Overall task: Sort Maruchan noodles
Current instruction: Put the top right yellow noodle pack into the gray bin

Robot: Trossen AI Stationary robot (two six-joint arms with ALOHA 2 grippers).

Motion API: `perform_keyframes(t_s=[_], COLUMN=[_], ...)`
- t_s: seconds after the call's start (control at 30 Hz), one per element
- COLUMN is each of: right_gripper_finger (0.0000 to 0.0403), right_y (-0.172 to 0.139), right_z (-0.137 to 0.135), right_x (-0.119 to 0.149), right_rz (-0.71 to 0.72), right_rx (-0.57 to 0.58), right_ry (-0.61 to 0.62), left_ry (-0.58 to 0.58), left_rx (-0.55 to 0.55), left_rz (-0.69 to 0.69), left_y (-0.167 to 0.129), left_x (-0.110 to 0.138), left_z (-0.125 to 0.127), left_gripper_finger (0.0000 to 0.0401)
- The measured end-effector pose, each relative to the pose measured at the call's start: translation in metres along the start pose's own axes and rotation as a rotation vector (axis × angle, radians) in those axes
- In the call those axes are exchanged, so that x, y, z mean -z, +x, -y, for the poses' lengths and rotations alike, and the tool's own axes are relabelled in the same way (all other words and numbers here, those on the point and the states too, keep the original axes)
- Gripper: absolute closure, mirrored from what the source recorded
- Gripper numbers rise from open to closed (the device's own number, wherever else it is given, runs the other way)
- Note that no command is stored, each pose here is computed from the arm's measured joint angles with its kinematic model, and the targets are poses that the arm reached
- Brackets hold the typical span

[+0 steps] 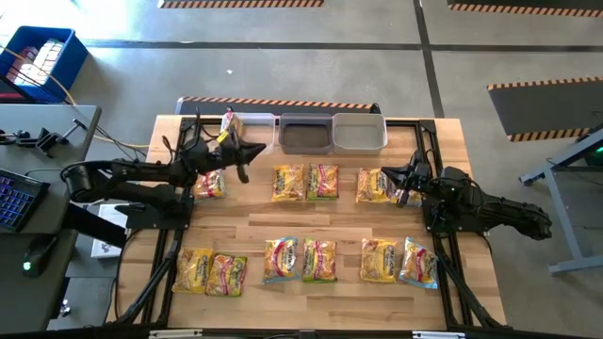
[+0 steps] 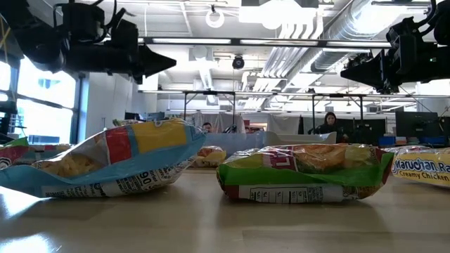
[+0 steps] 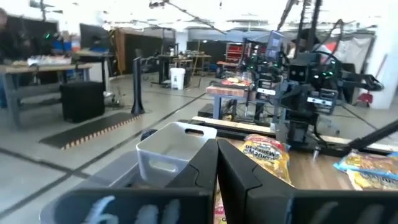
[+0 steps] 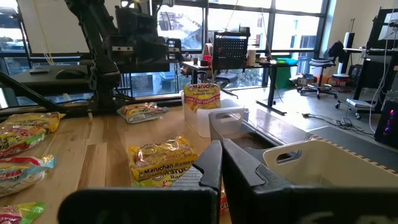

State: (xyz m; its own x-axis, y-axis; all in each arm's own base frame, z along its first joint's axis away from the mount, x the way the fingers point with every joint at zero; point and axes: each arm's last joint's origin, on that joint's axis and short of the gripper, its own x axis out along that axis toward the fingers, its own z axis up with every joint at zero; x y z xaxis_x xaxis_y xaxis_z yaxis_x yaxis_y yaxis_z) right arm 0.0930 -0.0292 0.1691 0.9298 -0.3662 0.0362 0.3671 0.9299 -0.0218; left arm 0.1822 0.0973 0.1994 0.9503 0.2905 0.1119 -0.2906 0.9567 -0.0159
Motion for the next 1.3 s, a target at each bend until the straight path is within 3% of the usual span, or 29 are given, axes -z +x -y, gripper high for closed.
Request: perform_keyframes(t_s=[0.27,0.6,0.87,1.17,1.3], right_gripper_finger=[0.0402,0.0402,0.0402,0.0402,0.0402], right_y=[0.000,0.000,-0.002,-0.013,-0.012], right_z=[0.000,0.000,0.001,0.003,0.003], right_x=[0.000,-0.002,-0.020,-0.048,-0.048], right_rz=[0.000,0.019,0.211,0.523,0.499], right_rx=[0.000,0.012,0.013,-0.005,0.018], right_ry=[0.000,0.002,-0.063,0.123,0.130], left_ry=[0.016,0.050,0.045,0.066,0.066], left_rx=[0.155,0.157,0.156,0.059,0.037], left_rz=[-0.023,-0.065,-0.088,-0.120,-0.127], left_y=[0.000,0.000,-0.001,-0.001,-0.002], left_x=[0.002,0.006,0.009,0.012,0.012], left_z=[0.004,0.004,0.004,-0.002,-0.006], left_gripper_finger=[0.0401,0.0400,0.0400,0.0401,0.0400])
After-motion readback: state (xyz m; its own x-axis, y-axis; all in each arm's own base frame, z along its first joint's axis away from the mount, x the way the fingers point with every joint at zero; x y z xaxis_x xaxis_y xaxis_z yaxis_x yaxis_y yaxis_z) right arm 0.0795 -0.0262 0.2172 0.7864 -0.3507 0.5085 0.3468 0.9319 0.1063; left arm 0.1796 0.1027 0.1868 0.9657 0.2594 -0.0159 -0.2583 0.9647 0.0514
